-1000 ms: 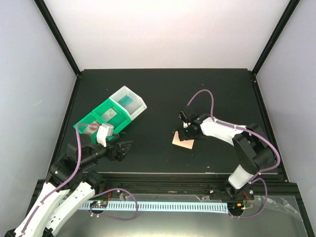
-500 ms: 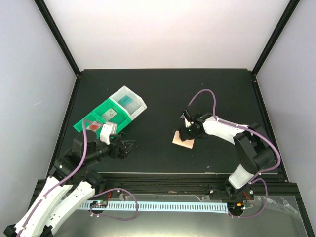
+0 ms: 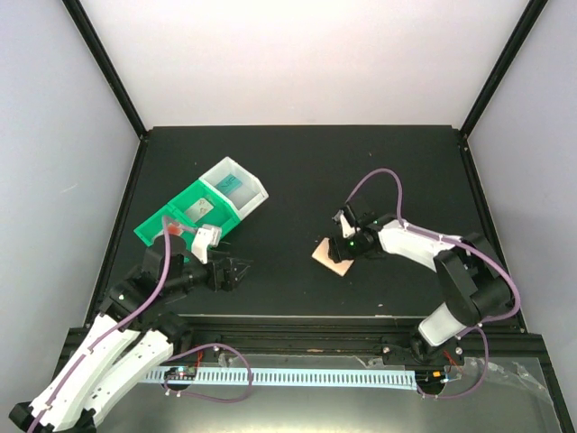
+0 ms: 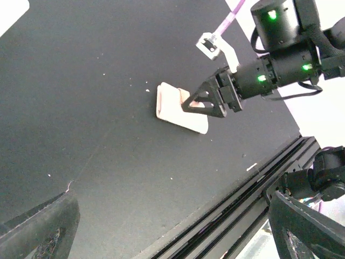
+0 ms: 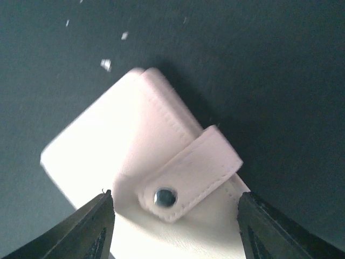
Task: Take the credit cards out of the card holder
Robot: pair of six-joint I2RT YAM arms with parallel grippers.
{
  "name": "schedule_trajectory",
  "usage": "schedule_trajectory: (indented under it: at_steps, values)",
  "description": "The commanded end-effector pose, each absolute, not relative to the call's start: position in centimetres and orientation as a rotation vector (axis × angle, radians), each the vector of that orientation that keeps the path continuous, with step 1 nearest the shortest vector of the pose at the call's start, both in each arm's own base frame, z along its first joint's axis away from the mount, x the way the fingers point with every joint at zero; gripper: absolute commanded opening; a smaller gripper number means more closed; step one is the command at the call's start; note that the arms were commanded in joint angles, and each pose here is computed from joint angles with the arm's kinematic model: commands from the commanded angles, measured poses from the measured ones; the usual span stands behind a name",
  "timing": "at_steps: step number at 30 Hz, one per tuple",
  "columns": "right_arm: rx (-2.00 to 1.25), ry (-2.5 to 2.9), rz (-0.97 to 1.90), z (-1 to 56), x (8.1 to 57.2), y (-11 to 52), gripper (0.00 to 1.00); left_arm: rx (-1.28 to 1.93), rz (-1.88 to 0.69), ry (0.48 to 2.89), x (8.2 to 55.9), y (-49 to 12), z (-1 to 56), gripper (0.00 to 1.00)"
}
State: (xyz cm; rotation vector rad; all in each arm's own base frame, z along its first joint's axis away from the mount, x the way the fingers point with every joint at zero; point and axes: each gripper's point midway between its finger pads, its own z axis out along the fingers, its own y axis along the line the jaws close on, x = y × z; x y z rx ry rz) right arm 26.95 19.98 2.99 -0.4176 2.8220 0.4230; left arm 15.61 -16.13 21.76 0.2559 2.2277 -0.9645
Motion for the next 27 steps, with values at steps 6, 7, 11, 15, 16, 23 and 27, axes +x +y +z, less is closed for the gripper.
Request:
schedule_trajectory:
  at_steps: [6,7,11,15,16,23,27]
  values:
    - [-0.472,2.866,0.601,3.5,20.8,21.3,0.61,0.239,-1.044,2.252,15.7,-17.4,20.5,0.95]
    - [-0.476,2.856,0.629,3.9,20.6,21.6,0.60,0.235,-1.047,2.258,15.7,-17.4,20.3,0.95]
    - [-0.430,2.812,0.581,4.9,21.2,20.9,0.56,0.227,-1.067,2.275,15.8,-17.8,19.8,0.94]
    - [-0.288,2.762,0.421,5.7,23.0,19.1,0.47,0.233,-1.082,2.286,15.5,-18.1,19.5,0.94]
    - [-0.250,2.756,0.405,5.7,23.4,18.8,0.46,0.235,-1.083,2.287,15.4,-18.1,19.4,0.94]
    - [-0.074,2.714,0.423,4.7,25.8,18.5,0.46,0.234,-1.101,2.289,15.1,-18.3,19.4,0.93]
    - [-0.025,2.696,0.433,4.6,27.2,18.7,0.50,0.223,-1.098,2.317,15.1,-18.4,18.6,0.91]
